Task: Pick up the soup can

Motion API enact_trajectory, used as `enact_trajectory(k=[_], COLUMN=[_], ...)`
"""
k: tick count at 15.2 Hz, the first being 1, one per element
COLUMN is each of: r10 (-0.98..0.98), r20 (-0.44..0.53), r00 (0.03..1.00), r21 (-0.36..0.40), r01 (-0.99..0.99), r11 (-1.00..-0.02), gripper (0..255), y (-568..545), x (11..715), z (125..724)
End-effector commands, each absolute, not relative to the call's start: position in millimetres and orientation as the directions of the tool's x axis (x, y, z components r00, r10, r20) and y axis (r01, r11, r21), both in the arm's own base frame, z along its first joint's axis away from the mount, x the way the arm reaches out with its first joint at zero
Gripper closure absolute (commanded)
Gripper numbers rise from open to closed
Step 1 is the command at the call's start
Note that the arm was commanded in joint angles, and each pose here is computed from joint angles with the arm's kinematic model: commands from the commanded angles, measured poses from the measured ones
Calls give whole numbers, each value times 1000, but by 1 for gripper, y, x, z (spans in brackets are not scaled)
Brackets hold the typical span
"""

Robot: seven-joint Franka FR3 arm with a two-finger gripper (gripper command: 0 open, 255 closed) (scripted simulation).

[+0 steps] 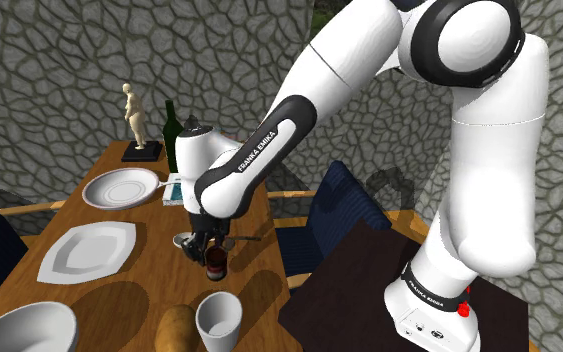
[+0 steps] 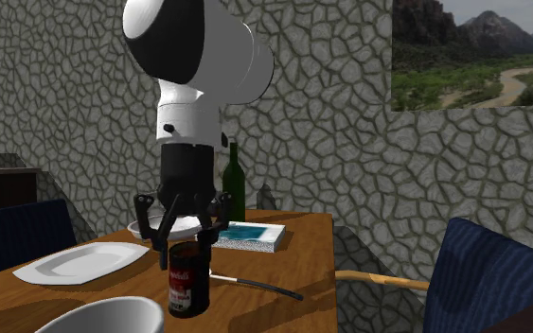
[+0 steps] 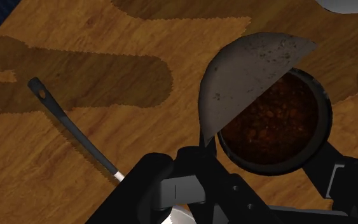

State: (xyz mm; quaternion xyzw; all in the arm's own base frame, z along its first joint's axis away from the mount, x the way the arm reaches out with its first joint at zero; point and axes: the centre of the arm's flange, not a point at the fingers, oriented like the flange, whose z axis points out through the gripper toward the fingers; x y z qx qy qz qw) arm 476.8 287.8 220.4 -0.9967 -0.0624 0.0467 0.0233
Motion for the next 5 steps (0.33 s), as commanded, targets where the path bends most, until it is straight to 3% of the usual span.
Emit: enact_trajectory(k=[1,5], r10=[126,126], r20=[-90,-90], r00=[988,988], r21=[-52,-52], r01=[122,122], r11=[-991,-991], gripper=[255,255], y=[287,287], x=[476,476], z=[231,242])
